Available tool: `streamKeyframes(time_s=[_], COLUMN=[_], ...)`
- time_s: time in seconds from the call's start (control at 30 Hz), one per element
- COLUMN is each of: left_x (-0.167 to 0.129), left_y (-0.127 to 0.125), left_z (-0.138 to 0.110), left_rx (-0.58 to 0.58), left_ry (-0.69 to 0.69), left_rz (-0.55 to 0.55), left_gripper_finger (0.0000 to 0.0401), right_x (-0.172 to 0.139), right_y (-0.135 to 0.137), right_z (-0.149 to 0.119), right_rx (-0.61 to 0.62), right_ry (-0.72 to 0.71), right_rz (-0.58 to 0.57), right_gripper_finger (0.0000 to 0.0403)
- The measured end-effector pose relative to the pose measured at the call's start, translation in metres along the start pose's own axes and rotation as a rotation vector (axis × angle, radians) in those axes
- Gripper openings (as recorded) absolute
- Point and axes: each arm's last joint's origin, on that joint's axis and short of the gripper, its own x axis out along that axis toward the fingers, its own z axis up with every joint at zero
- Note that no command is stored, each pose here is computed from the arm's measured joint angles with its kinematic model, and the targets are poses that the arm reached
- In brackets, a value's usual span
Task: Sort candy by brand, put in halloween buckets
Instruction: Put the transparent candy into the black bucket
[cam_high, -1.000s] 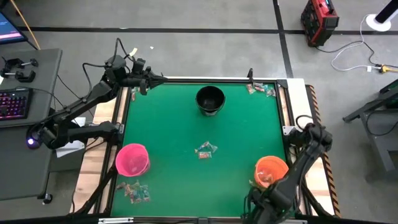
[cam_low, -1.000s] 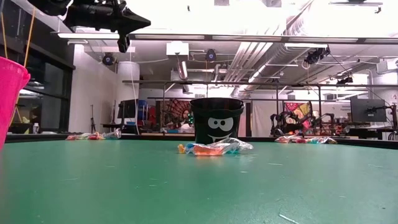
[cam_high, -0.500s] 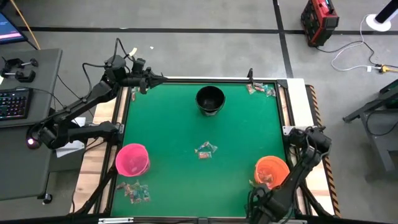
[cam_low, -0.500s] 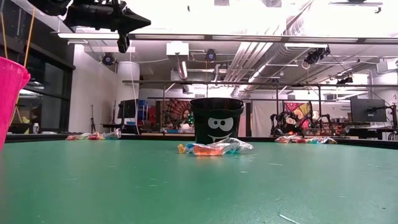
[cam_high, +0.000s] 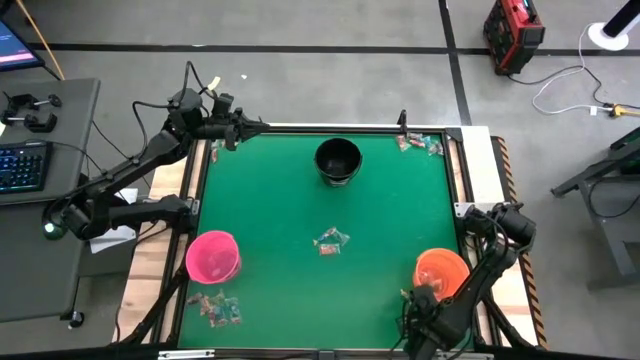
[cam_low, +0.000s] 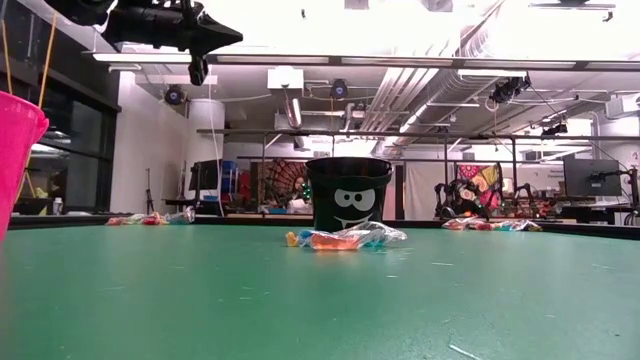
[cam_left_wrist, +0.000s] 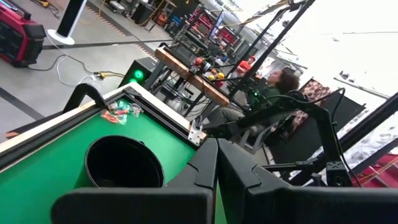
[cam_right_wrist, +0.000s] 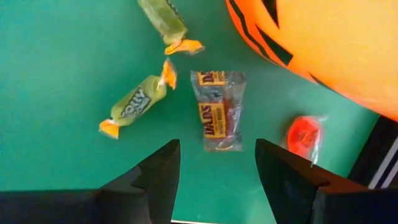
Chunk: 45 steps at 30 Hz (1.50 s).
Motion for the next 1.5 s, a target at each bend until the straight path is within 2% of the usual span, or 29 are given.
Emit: streamKeyframes(time_s=[0.27, 0.6, 0.97, 1.27, 1.4, 1.5], left_x=[0.000, 0.000, 0.000, 0.000, 0.000, 0.000], left_y=[0.000, 0.000, 0.001, 0.001, 0.001, 0.001], left_z=[0.000, 0.000, 0.001, 0.001, 0.001, 0.001], left_rx=[0.000, 0.000, 0.000, 0.000, 0.000, 0.000], left_ry=[0.000, 0.000, -0.027, -0.027, -0.027, -0.027], left_rz=[0.001, 0.002, 0.046, 0.046, 0.046, 0.047], left_gripper_finger=[0.0000, 0.0000, 0.0000, 0.0000, 0.0000, 0.0000], right_x=[-0.004, -0.031, -0.051, -0.051, -0.056, -0.050], right_y=[0.003, 0.007, -0.006, 0.005, 0.011, 0.011], right_z=[0.001, 0.002, 0.010, 0.015, 0.005, -0.010], right_rx=[-0.001, -0.015, -0.006, -0.048, -0.130, -0.151], right_ry=[-0.017, -0.069, -0.199, -0.235, -0.151, -0.062], right_rz=[-0.006, 0.015, -0.103, -0.009, 0.075, 0.119], right_gripper_finger=[0.0199, 0.0199, 0.0199, 0.0199, 0.0199, 0.0199])
